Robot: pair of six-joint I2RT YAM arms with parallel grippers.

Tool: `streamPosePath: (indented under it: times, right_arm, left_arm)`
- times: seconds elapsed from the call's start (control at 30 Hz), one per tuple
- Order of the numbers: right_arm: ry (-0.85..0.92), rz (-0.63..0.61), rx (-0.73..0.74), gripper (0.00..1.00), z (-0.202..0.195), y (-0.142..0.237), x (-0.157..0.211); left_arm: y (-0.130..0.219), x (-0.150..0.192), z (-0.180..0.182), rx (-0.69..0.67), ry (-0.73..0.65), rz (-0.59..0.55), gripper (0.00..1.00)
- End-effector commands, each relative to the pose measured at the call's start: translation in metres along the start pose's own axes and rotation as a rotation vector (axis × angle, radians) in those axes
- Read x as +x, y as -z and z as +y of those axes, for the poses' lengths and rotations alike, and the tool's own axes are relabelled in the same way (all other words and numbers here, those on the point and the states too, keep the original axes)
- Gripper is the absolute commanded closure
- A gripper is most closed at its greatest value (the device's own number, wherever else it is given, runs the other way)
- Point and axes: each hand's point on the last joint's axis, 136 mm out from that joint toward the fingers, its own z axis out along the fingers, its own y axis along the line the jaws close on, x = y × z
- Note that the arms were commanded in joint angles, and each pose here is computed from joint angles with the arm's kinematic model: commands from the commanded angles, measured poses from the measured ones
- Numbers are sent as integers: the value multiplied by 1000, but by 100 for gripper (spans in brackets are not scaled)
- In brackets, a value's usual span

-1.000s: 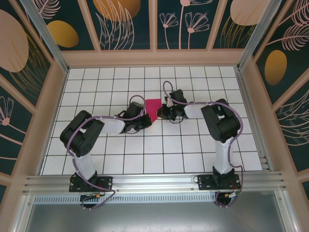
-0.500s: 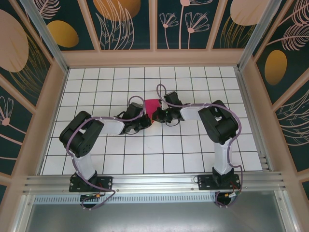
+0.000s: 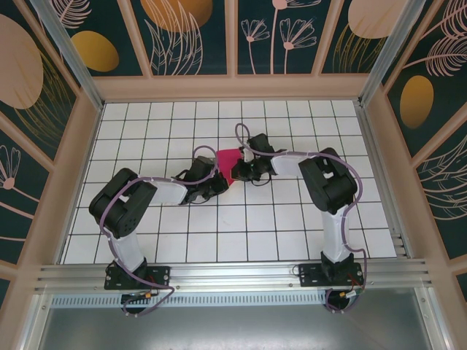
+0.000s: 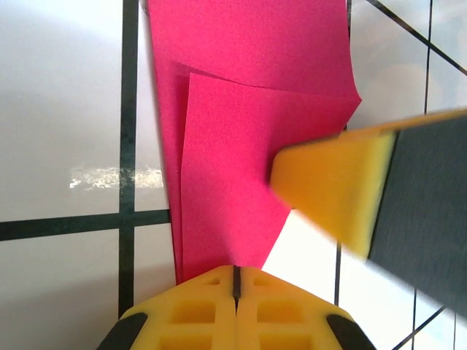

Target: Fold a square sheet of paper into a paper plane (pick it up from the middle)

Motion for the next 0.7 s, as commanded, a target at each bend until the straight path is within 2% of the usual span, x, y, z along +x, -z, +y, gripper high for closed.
streamPosePath:
  times: [0.0,0.2,0.37,0.5,0.67]
  right_arm:
    - [-9,-113,120,100,-50,11,-43]
    - [-22,-183,122,100,-64,31,-77]
    - [37,-240,37,100,-24,59,-86]
    - [68,-225,-2,100,-1,65,-64]
    - [73,-108,-48,100,17,35,-17]
  left_arm:
    - [4,43,66,-216,64,116,100]
    - [5,44,65,-211,61,118,100]
    - [3,41,61,-199,54,113,100]
    - [2,39,59,-195,49,110,100]
    - [2,37,57,-189,42,106,100]
